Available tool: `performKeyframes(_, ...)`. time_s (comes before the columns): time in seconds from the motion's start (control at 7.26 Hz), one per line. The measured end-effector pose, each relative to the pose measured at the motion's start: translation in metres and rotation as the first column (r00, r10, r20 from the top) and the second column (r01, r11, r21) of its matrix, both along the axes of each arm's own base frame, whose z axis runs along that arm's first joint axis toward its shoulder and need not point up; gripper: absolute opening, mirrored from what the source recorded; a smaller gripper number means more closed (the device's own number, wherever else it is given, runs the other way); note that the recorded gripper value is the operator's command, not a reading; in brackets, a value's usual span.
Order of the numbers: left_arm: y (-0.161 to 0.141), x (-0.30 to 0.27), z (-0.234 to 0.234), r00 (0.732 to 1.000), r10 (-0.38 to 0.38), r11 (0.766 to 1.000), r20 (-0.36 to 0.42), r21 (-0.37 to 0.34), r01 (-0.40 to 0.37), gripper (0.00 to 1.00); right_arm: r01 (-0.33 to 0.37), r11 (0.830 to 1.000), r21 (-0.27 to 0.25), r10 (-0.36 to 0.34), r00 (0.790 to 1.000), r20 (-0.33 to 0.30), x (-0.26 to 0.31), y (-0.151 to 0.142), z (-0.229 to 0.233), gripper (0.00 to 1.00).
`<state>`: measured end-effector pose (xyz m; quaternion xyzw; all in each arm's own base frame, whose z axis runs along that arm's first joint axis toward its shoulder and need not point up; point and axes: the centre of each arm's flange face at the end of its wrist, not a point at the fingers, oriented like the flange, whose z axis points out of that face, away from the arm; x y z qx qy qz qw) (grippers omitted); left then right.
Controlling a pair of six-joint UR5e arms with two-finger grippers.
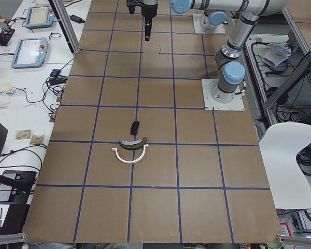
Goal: Place bearing gear from tray to pile
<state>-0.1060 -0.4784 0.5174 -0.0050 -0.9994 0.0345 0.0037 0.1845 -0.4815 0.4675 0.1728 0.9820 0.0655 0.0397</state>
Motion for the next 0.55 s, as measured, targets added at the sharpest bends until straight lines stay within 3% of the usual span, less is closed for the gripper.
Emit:
performKeyframes(0.28,0.000,0.000,0.000,1.000,0.000,1.000,0.000,0.000,0.000,1.00,-0.006,1.000,-0.026,0.007,1.000,0.028,0.093,-0.005,-0.039,0.00)
performKeyframes(0.41,0.000,0.000,0.000,1.000,0.000,1.000,0.000,0.000,0.000,1.00,-0.029,0.998,-0.053,0.031,0.999,0.038,0.127,-0.011,-0.060,0.42)
performKeyframes(0.55,0.000,0.000,0.000,1.000,0.000,1.000,0.000,0.000,0.000,1.00,-0.043,0.996,-0.079,0.047,0.998,0.046,0.147,-0.016,-0.075,0.99)
